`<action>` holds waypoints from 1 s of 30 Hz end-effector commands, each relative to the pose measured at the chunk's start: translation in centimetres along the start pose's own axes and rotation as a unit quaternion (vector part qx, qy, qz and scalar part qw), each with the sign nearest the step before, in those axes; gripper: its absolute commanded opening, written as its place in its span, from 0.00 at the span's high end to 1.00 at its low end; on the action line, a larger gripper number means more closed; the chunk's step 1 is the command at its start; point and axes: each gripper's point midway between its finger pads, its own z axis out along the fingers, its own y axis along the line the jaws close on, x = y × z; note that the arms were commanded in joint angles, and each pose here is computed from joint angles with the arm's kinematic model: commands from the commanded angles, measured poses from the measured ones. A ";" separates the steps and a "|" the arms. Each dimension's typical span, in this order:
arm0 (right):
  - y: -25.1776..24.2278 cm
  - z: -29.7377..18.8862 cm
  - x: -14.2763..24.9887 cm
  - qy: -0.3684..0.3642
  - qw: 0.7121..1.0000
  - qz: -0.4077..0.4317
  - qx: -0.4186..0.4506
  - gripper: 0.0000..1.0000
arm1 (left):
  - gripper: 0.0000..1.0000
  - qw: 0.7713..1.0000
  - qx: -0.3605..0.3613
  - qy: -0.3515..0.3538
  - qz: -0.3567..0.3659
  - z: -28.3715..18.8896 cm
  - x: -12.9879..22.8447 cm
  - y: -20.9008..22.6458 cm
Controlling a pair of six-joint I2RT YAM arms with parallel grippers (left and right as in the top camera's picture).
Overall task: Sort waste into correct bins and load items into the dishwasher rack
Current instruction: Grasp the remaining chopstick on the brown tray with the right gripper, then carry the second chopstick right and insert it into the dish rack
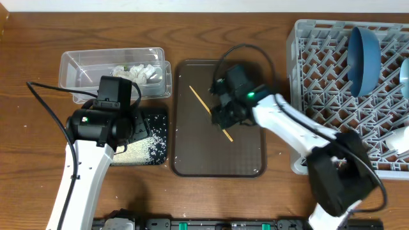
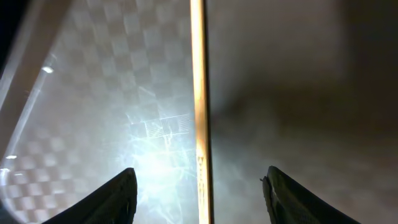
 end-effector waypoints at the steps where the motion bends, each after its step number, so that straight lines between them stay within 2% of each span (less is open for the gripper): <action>1: 0.1 2.6 1.6 0.032 0.999 -0.007 0.029 0.37 | 0.27 1.000 -0.003 0.001 -0.005 0.1 0.0 0.2; 4: -0.4 4.0 2.6 0.051 0.997 0.002 0.057 0.42 | 0.27 1.000 -0.003 0.001 -0.005 0.1 0.0 0.2; 6: -0.8 4.5 3.1 0.059 0.996 0.009 0.072 0.50 | 0.27 1.000 -0.003 0.001 -0.005 0.1 0.0 0.2; 8: -1.0 4.6 3.3 0.061 0.995 0.019 0.079 0.63 | 0.27 1.000 -0.003 0.001 -0.005 0.1 0.0 0.2; 12: -1.1 4.5 3.4 0.063 0.995 0.020 0.081 0.96 | 0.27 1.000 -0.003 0.001 -0.005 0.1 0.0 0.2; 13: -1.2 4.5 3.5 0.066 0.994 0.021 0.082 0.99 | 0.27 1.000 -0.003 0.001 -0.005 0.1 0.0 0.2; 17: -1.5 3.7 4.1 0.078 0.993 0.026 0.085 0.99 | 0.27 1.000 -0.003 0.001 -0.005 0.1 0.0 0.2; 21: -2.1 0.8 3.7 0.072 0.993 0.039 0.087 0.99 | 0.27 1.000 -0.003 0.001 -0.005 0.1 0.0 0.2; 26: -3.9 -5.7 0.9 -0.011 0.991 0.056 0.119 0.99 | 0.27 1.000 -0.003 0.001 -0.005 0.1 0.0 0.2; 30: -7.2 -12.3 -0.4 -0.085 0.976 0.085 0.180 0.99 | 0.27 1.000 -0.003 0.001 -0.005 0.1 0.0 0.2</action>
